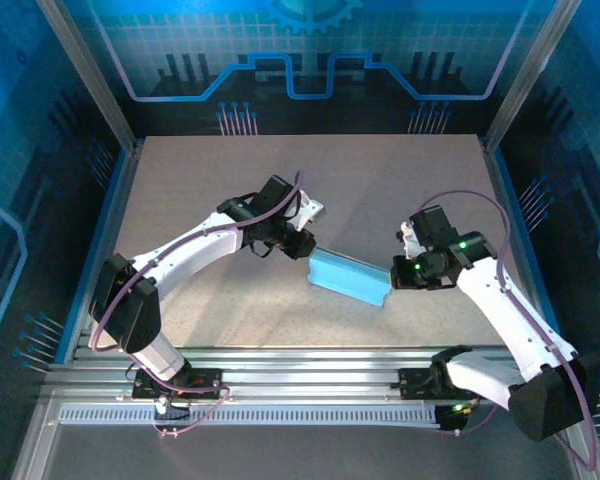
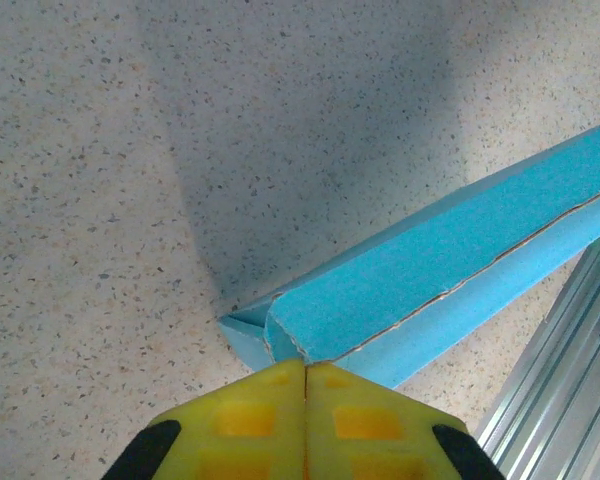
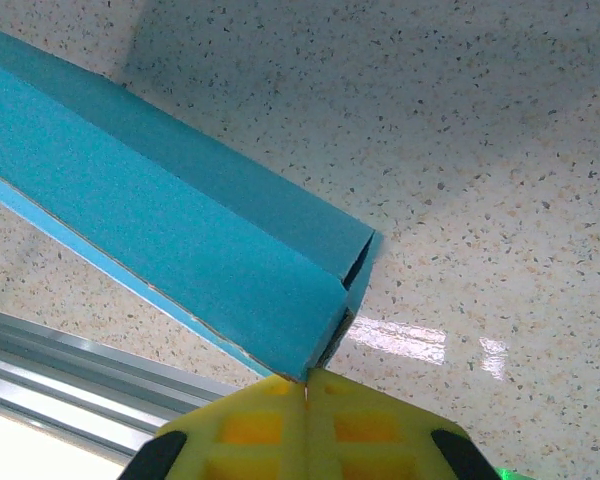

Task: Fold the paper box

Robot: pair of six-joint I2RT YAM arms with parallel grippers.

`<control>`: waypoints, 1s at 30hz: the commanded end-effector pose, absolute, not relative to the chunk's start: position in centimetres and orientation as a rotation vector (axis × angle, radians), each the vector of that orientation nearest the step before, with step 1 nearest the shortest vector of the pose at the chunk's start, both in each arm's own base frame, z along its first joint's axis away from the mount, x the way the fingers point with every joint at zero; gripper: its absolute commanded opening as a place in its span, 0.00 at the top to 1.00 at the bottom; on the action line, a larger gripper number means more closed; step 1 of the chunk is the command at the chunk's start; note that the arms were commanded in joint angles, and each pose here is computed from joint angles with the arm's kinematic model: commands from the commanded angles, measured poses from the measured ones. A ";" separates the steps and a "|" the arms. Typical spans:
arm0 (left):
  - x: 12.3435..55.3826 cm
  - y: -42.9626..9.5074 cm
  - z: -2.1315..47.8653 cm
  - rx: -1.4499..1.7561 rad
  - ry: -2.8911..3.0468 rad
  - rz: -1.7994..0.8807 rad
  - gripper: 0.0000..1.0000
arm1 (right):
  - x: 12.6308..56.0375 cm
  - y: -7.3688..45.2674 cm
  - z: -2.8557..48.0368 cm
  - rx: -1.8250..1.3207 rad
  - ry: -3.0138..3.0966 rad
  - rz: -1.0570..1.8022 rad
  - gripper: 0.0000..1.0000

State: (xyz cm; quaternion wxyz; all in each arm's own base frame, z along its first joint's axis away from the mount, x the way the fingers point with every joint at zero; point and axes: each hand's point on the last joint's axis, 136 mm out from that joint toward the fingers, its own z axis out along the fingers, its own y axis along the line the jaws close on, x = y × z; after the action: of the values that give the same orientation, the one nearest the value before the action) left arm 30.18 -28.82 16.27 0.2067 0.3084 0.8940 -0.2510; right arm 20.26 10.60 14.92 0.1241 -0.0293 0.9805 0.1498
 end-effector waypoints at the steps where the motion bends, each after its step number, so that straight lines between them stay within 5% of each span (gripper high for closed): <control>1: 30.1 -29.0 17.2 0.883 2.494 -0.689 0.95 | 19.4 10.8 14.5 -0.091 2.893 0.438 0.92; 18: 28.8 -28.1 17.7 0.879 2.570 -0.678 1.00 | 20.7 10.6 15.2 -0.135 2.829 0.266 0.92; 30: 29.1 -28.1 16.6 0.795 2.532 -0.702 1.00 | 21.1 11.1 16.2 -0.155 2.758 0.273 0.76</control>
State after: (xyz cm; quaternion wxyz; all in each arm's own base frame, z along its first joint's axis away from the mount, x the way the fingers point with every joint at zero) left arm 28.77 -27.71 15.55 0.1715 0.2913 0.9101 -0.2395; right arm 20.82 11.03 15.16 0.1635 -0.0540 0.9804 0.0958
